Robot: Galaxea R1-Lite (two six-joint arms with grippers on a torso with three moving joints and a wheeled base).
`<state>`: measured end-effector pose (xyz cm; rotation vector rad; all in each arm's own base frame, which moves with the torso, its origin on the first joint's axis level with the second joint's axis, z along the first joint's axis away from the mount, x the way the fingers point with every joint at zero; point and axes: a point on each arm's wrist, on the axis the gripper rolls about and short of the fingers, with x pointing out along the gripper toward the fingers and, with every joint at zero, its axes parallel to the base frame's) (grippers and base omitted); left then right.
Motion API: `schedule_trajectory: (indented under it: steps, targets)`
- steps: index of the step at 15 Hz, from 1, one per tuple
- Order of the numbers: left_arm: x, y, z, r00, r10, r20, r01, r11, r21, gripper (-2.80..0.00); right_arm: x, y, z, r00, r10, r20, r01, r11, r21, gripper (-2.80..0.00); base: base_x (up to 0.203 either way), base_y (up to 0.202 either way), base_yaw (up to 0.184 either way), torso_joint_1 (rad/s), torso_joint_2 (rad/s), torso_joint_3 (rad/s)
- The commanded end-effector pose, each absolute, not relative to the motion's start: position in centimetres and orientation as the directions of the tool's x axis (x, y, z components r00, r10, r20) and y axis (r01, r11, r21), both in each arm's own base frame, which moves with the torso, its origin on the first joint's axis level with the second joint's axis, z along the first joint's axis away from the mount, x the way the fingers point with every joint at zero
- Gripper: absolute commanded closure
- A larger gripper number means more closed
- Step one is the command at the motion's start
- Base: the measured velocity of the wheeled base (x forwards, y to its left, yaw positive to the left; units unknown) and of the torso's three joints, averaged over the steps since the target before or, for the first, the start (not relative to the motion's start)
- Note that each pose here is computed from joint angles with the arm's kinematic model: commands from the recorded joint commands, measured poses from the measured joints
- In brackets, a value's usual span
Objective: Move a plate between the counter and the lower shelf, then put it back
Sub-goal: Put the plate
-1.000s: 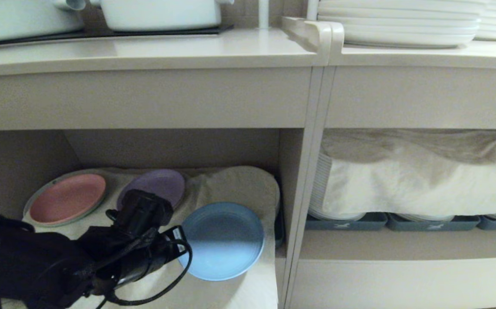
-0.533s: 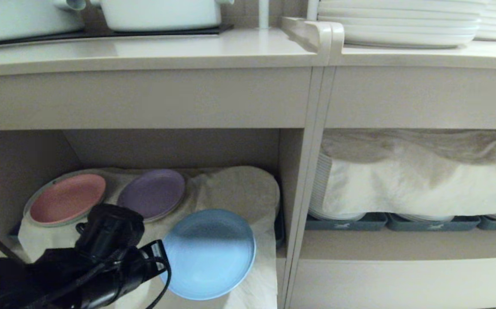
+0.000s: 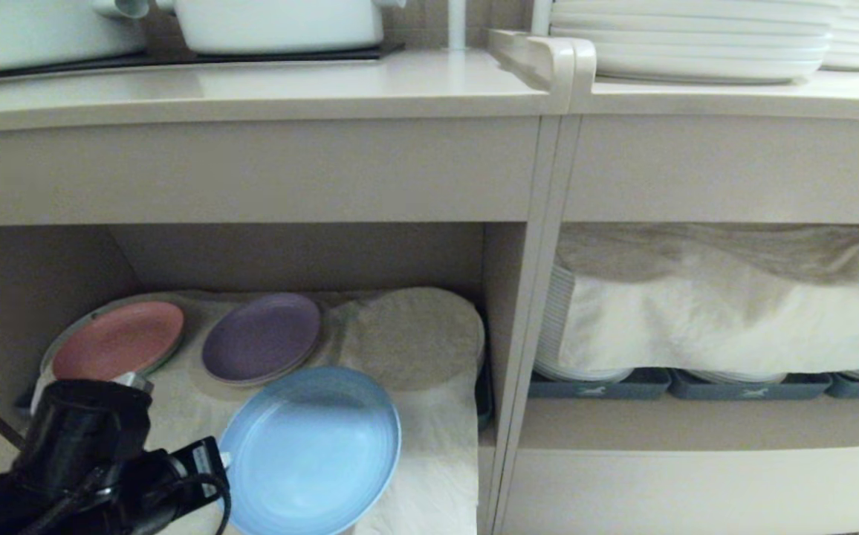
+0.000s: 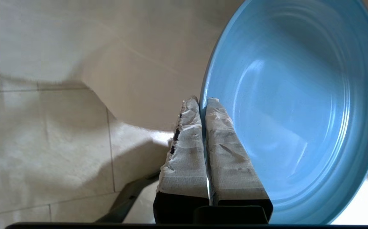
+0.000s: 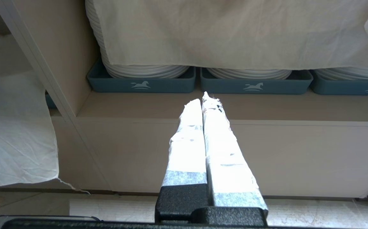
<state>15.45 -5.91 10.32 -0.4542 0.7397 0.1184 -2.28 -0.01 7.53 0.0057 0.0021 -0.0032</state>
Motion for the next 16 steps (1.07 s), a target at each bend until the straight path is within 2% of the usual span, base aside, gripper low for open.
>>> schedule_trajectory:
  steps: [1, 8, 16]
  targets:
    - [14.9, -5.3, 10.8, 0.759, -0.046, -0.649, -0.266, 0.889, -0.373, 0.00, -2.3, 0.0, 7.5, 1.000, -0.003, 0.000, 0.003, 1.000, 0.006, 0.00, 0.000, 0.000, 0.000, 0.000, 0.00, 0.000]
    - [13.7, -3.2, 10.6, 0.766, -0.010, -0.643, -0.250, 0.916, -0.312, 0.00, -2.3, 0.0, 7.5, 1.000, -0.003, -0.002, 0.003, 1.000, 0.006, 0.00, 0.000, 0.000, 0.000, 0.000, 0.00, 0.000]
    - [11.4, -1.4, 10.4, 0.779, -0.107, -0.618, -0.162, 0.917, -0.364, 0.00, -2.3, 0.0, 7.5, 1.000, -0.003, 0.000, 0.003, 1.000, 0.006, 0.00, 0.000, 0.000, 0.000, 0.000, 0.00, 0.000]
